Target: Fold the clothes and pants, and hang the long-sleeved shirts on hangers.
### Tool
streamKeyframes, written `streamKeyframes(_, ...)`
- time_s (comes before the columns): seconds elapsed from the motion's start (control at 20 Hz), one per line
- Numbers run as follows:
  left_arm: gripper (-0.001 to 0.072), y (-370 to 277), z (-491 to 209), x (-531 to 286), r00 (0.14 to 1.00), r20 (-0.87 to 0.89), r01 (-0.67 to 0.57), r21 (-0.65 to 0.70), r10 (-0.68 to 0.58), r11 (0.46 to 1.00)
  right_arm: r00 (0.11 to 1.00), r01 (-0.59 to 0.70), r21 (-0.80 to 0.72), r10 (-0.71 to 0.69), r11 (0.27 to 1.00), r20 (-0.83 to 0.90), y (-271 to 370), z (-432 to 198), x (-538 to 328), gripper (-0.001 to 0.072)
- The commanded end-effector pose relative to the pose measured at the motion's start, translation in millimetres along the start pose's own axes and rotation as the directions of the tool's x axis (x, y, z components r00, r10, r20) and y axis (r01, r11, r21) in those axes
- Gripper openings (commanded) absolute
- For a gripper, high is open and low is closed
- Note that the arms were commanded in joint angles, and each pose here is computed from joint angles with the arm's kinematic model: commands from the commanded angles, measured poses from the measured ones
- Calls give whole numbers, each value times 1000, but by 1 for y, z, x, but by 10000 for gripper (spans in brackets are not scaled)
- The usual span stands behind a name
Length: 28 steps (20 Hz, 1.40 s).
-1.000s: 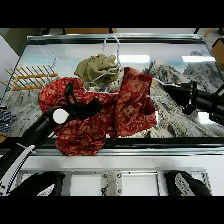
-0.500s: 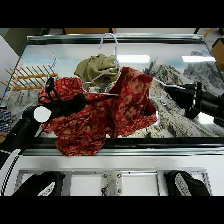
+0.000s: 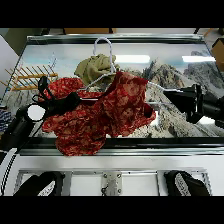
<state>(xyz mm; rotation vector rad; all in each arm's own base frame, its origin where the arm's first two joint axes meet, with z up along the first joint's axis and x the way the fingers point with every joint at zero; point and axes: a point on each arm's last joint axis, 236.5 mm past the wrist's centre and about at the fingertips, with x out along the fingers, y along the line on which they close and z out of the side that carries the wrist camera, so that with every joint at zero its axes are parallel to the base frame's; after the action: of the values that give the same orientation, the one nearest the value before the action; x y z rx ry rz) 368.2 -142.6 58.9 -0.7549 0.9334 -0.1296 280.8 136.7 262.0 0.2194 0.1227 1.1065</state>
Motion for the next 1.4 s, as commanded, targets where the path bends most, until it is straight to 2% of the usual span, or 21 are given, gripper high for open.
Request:
streamKeyframes(0.0, 12, 0, 0, 0, 1000, 0, 0, 0, 0, 1000, 1000, -11, 0, 11, 1000, 30, 3, 7, 0, 5)
streamKeyframes(0.2, 12, 0, 1, 0, 1000, 1, 0, 0, 0, 1000, 1000, -19, 0, 19, 1000, 24, 5, 6, 0, 5)
streamKeyframes(0.25, 12, 1, 1, -1, 1000, 3, -1, 0, 1, 1000, 998, -1, 34, 3, 999, -67, 1, -16, 0, 5)
streamKeyframes(0.4, 12, -1, 2, -1, 1000, 4, 1, 11, -1, 1000, 991, 13, 30, -9, 999, -136, -2, -32, -2, 5)
streamKeyframes(0.5, 12, -47, 29, -30, 996, 40, 68, 126, -74, 990, 990, 15, 30, -11, 999, -142, -2, -33, -2, 5)
streamKeyframes(0.7, 12, -107, 44, -80, 987, 34, 141, 274, -156, 951, 997, 68, 30, -67, 997, -46, -15, -11, -1, 5)
streamKeyframes(0.8, 12, -141, 42, -102, 975, 34, 191, 358, -217, 914, 995, 84, 41, -86, 996, 48, -20, 12, -1, 6)
streamKeyframes(1.05, 11, -211, 44, -145, 945, 75, 236, 519, -319, 822, 981, -2, 61, -10, 998, 193, -1, 46, 5, 6)
streamKeyframes(1.15, 12, -228, 46, -150, 948, 78, 210, 574, -308, 792, 978, -20, 61, 7, 998, 210, 5, 50, 9, 6)
streamKeyframes(1.35, 11, -209, 71, -147, 985, 131, 13, 613, -117, 790, 968, 97, 39, -104, 995, 230, -8, 60, 4, 5)
